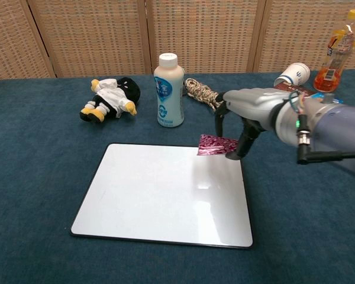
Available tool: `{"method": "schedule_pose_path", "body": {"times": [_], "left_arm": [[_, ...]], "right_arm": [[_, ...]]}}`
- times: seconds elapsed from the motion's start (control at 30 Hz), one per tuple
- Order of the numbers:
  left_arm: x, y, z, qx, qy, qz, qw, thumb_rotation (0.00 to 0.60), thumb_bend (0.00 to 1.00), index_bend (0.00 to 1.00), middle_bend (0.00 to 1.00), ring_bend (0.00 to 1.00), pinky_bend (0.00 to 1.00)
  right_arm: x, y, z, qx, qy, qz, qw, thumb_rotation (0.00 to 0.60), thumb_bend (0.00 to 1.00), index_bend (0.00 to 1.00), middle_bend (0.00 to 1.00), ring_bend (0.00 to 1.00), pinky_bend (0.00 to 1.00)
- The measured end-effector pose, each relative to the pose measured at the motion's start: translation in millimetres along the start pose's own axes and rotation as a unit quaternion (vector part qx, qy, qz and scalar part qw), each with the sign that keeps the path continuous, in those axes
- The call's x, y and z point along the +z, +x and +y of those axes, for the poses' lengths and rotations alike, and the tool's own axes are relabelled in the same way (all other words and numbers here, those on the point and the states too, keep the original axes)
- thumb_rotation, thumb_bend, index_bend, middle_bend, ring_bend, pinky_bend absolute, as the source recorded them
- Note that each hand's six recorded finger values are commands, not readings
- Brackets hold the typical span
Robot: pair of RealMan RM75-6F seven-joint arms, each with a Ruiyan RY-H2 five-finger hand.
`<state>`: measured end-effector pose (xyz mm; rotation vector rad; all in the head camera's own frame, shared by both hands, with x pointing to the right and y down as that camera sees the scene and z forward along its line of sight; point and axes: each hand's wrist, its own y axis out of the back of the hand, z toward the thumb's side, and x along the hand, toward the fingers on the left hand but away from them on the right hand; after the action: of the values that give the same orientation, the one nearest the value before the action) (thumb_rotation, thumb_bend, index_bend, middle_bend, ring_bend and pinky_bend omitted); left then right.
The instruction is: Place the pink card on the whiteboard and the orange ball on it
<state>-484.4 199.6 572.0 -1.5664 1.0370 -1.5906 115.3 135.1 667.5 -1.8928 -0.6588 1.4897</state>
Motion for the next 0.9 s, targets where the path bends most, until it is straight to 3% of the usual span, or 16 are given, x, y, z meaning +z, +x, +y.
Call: {"method": "schedule_pose_path", "body": {"times": [0.1, 0.23, 0.37, 0.57, 0.7, 0.9], "left_arm": [[-1, 1, -1, -0.003, 0.0, 0.001, 1.0, 0.6, 0.0, 0.0, 0.0, 0.0, 0.0], [-2, 4, -3, -0.007, 0.001, 0.005, 1.0, 0.6, 0.0, 0.0, 0.0, 0.0, 0.0], [-3, 5, -2, -0.007, 0.0, 0.007, 1.0, 0.6, 0.0, 0.0, 0.0, 0.0, 0.0], [-3, 5, -4, -0.01, 0.001, 0.006, 0.9999, 0.6, 0.0, 0.0, 0.0, 0.0, 0.0], [-2, 5, -5, -0.01, 0.004, 0.003, 0.9999, 0.6, 0.0, 0.0, 0.0, 0.0, 0.0], [4, 3, -7, -0.012, 0.012, -0.004, 0.9999, 0.6, 0.0, 0.0, 0.0, 0.0, 0.0]], "right_arm": [[21, -6, -7, 0.009, 0.002, 0.012, 0.9999, 0.6, 0.25, 0.46, 0.0, 0.0, 0.0], [39, -13, -16, 0.018, 0.028, 0.027, 0.9991, 0.6, 0.02, 0.24, 0.0, 0.0, 0.0], [41, -16, -24, 0.035, 0.034, 0.028, 0.9984, 0.6, 0.0, 0.1, 0.0, 0.0, 0.0], [34, -12, -13, 0.032, 0.036, 0.031, 0.9984, 0.6, 0.0, 0.1, 0.0, 0.0, 0.0], [21, -5, 5, 0.01, 0.043, 0.036, 0.9984, 0.6, 0.0, 0.19, 0.0, 0.0, 0.0], [-33, 8, 24, -0.016, 0.087, 0.027, 0.9957, 0.6, 0.11, 0.32, 0.0, 0.0, 0.0]]}}
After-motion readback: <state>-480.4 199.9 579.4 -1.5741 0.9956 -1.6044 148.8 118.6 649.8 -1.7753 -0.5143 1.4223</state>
